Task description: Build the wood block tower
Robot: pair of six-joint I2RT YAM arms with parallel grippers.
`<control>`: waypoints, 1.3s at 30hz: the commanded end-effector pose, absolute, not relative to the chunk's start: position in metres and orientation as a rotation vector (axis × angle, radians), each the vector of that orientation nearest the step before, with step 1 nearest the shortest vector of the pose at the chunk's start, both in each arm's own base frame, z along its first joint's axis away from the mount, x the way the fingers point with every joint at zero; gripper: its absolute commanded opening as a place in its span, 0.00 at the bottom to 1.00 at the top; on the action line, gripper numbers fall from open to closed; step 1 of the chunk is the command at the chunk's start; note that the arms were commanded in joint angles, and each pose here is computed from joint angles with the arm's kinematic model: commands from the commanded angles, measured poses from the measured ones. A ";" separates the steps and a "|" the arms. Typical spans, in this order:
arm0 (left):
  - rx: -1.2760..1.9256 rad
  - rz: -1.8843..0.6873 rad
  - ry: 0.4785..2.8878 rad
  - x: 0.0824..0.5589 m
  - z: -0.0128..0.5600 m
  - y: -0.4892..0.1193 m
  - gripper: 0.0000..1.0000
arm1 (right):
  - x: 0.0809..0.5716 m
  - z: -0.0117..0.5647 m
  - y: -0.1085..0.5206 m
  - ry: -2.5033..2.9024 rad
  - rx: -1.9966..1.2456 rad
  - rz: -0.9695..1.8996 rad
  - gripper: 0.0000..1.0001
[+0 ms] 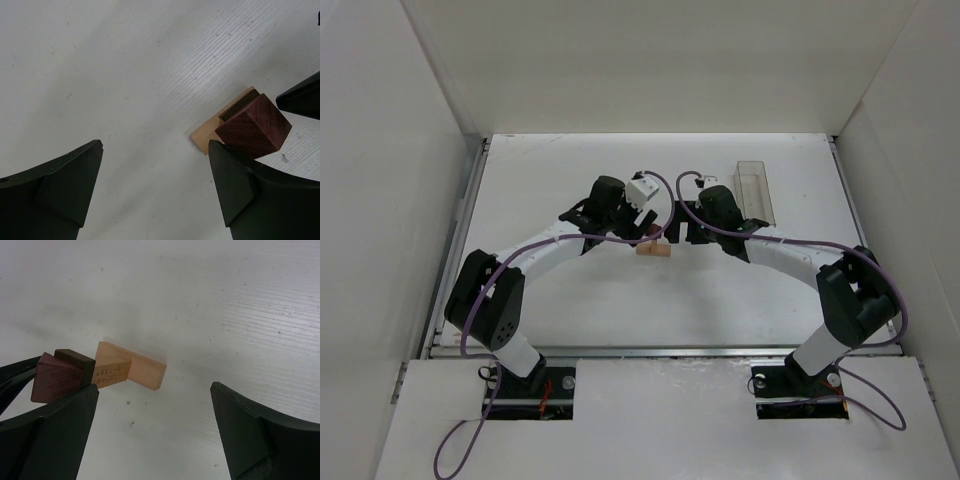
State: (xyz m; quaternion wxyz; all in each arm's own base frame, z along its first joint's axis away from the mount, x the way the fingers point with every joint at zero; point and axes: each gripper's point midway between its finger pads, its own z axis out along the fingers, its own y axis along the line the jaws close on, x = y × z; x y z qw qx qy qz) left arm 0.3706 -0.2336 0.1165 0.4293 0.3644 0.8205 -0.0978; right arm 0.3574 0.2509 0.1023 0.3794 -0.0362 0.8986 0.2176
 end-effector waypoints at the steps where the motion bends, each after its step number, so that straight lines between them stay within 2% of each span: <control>1: 0.901 -0.274 1.949 0.381 0.149 -0.249 0.84 | 0.369 0.124 0.263 2.227 -0.098 0.595 1.00; 39: 0.923 -0.276 1.959 0.376 0.145 -0.247 0.84 | 0.369 0.128 0.266 2.218 -0.129 0.608 1.00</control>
